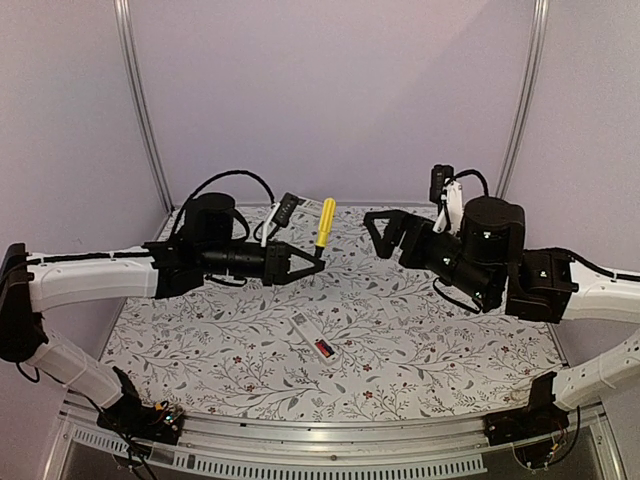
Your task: Unload the batteries from the remote control
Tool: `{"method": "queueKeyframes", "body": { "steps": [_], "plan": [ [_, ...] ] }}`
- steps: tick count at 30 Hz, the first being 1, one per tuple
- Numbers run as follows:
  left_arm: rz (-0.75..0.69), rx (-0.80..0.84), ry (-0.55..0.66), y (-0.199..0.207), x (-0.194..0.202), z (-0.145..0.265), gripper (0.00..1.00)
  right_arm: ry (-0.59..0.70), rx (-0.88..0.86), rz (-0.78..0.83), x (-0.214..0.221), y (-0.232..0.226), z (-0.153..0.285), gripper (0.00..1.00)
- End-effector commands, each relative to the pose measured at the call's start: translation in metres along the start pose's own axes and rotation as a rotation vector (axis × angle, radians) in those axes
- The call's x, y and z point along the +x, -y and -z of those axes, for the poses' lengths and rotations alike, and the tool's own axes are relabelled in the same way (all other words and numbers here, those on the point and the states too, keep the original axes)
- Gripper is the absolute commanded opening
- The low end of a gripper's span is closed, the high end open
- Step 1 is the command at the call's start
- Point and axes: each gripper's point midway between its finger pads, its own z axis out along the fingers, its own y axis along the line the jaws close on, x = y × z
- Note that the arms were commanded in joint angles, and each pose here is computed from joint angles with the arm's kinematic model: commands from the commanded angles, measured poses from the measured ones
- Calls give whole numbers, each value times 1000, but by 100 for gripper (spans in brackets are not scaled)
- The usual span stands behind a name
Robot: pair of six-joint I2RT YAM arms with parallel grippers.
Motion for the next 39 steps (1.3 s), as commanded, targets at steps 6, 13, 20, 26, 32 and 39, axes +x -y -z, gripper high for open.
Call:
{"method": "queueKeyframes", "body": {
  "steps": [6,13,20,26,32,39],
  "plan": [
    [-134,116,-211,-11,20,26,0,-218,-61,64,5,37,-1,99],
    [-159,251,-288,3,42,28,0,-405,-329,139,33,15,13,99],
    [-165,360,-370,26,62,26,0,-539,-511,166,60,-11,15,93],
    [-167,379,-417,31,76,22,0,-661,-614,119,88,-26,2,76],
    [-159,418,-445,38,84,20,0,-704,-707,121,100,-44,6,70],
    [-141,464,-476,47,93,20,0,-699,-781,126,99,-56,10,67]
  ]
}}
